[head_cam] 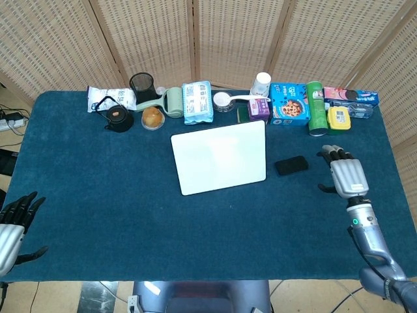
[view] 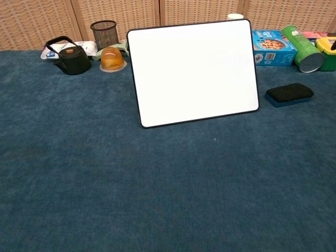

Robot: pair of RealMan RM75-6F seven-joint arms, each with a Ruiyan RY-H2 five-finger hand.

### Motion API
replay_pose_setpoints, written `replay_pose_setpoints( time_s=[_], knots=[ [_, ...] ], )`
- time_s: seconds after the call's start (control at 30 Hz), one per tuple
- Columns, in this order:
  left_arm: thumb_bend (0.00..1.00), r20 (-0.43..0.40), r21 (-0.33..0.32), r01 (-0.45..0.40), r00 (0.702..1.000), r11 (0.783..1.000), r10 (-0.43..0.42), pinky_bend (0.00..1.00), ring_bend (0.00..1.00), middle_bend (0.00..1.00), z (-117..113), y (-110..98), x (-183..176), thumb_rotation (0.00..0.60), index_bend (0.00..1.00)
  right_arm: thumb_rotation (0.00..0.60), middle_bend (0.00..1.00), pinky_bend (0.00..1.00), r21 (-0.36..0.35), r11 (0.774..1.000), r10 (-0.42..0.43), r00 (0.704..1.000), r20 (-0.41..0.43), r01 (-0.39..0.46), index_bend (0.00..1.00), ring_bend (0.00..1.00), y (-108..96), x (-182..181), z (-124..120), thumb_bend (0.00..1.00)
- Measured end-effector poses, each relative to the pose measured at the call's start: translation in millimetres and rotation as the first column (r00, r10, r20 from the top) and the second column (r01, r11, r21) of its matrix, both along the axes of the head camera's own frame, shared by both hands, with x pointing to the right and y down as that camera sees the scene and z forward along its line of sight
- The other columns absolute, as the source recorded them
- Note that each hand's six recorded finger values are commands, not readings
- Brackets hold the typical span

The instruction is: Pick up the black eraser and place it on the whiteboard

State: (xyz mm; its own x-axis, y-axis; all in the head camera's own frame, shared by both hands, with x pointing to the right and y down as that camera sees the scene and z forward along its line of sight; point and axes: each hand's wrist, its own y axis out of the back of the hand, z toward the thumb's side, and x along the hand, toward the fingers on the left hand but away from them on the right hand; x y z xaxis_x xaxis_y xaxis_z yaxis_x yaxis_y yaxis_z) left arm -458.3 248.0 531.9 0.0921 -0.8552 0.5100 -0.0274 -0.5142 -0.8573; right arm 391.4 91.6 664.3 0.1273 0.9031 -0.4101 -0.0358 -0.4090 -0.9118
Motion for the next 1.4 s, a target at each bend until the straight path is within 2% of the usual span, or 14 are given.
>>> replay_pose_setpoints(
  time_s=[0.4,0.87,1.07,1.23,1.4],
  knots=[
    [0.06,0.034,-0.013,0.024,0.999,1.0,-0.024,0.08,0.0,0.0,8.6,-5.3,2.0,0.6,0.0,0.6,0.2,0.33,-0.133,0.991,-0.024,0.999,-0.037,0.019,0.27,0.2,-24.8,-12.7,65.5,0.0],
    [0.06,0.04,-0.015,0.046,0.998,0.999,-0.045,0.08,0.0,0.0,10.5,-8.6,-0.1,0.6,0.0,0.6,0.21,0.33,-0.188,0.982,-0.022,0.997,-0.078,0.007,0.28,0.2,-41.6,-25.2,94.0,0.0],
    [0.06,0.036,-0.014,0.05,0.998,0.999,-0.049,0.08,0.0,0.0,9.7,-9.3,-1.0,0.6,0.0,0.6,0.29,0.32,-0.194,0.981,-0.032,0.995,-0.095,0.013,0.36,0.22,-44.1,-29.3,99.3,0.0],
    [0.06,0.034,-0.015,0.051,0.998,0.999,-0.051,0.08,0.0,0.0,9.4,-9.4,-1.5,0.6,0.0,0.6,0.42,0.33,-0.185,0.983,-0.04,0.995,-0.095,0.022,0.45,0.31,-44.6,-32.3,99.7,0.01],
    [0.06,0.032,-0.017,0.05,0.998,0.999,-0.049,0.08,0.0,0.0,9.2,-8.9,-1.4,0.6,0.0,0.6,0.54,0.38,-0.173,0.984,-0.052,0.993,-0.109,0.032,0.54,0.41,-44.5,-35.3,100.8,0.05]
  ],
)
